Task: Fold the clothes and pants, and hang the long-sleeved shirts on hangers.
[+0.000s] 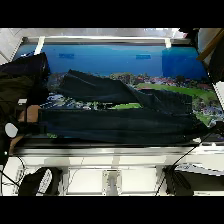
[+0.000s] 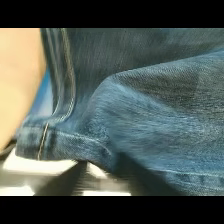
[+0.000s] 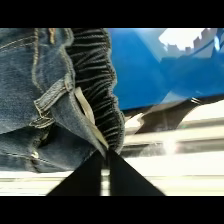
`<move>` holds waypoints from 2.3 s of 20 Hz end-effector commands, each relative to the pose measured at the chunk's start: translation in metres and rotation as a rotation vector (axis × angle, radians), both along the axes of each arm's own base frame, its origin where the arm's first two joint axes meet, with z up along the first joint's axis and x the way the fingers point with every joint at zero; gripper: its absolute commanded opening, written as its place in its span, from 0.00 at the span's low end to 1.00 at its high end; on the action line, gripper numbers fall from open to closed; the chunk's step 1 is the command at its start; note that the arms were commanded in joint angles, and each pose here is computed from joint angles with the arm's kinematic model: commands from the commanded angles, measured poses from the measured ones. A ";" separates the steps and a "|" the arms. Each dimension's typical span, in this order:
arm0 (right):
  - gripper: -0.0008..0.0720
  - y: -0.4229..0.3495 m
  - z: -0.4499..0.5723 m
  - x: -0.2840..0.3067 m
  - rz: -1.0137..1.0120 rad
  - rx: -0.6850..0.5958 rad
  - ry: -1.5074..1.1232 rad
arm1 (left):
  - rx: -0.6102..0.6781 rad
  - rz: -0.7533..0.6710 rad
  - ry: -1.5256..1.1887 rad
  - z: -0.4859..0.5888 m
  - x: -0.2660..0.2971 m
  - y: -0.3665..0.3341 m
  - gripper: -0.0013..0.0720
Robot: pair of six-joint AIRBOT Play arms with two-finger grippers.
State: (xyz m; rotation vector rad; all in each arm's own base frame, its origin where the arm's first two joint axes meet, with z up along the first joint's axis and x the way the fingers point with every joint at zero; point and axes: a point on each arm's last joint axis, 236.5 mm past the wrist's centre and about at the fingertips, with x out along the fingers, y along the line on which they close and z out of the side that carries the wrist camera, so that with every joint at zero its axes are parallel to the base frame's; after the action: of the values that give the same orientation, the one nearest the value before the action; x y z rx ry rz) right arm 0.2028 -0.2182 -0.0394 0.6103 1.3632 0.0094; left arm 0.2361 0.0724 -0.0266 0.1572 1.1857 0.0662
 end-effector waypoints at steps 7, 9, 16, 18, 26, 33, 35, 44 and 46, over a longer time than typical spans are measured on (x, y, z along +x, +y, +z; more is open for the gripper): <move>0.62 -0.010 0.089 0.062 -0.192 0.095 -0.220 | -0.110 0.273 -0.432 0.105 0.086 0.017 0.91; 0.62 0.002 0.132 0.113 -0.209 0.181 -0.463 | -0.197 0.313 -0.437 0.116 0.116 0.013 0.87; 0.62 0.090 0.131 0.174 0.060 0.183 -0.477 | -0.587 0.444 -0.229 0.032 0.241 -0.025 0.87; 0.63 0.114 0.126 0.181 0.131 0.180 -0.457 | -0.587 0.415 -0.187 0.010 0.260 -0.038 0.87; 0.63 0.149 0.124 0.196 0.217 0.170 -0.458 | -0.553 0.418 -0.091 -0.050 0.277 -0.058 0.85; 0.63 0.149 0.124 0.196 0.217 0.169 -0.457 | -0.567 0.489 -0.218 -0.056 0.307 -0.047 0.76; 0.63 0.149 0.124 0.196 0.217 0.170 -0.457 | -0.578 0.505 -0.201 -0.068 0.307 -0.049 0.76; 0.62 0.145 0.119 0.193 0.222 0.150 -0.441 | -0.622 0.518 -0.221 -0.067 0.326 -0.052 0.04; 0.62 0.126 0.099 0.182 0.237 0.050 -0.362 | -0.608 0.518 -0.209 -0.057 0.319 -0.041 0.04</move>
State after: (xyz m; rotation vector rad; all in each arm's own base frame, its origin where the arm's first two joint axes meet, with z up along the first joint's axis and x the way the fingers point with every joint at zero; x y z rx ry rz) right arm 0.3943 -0.0749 0.0771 0.5323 1.0096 0.3986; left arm 0.5592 0.0232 -0.0918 -0.6893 0.9561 0.1665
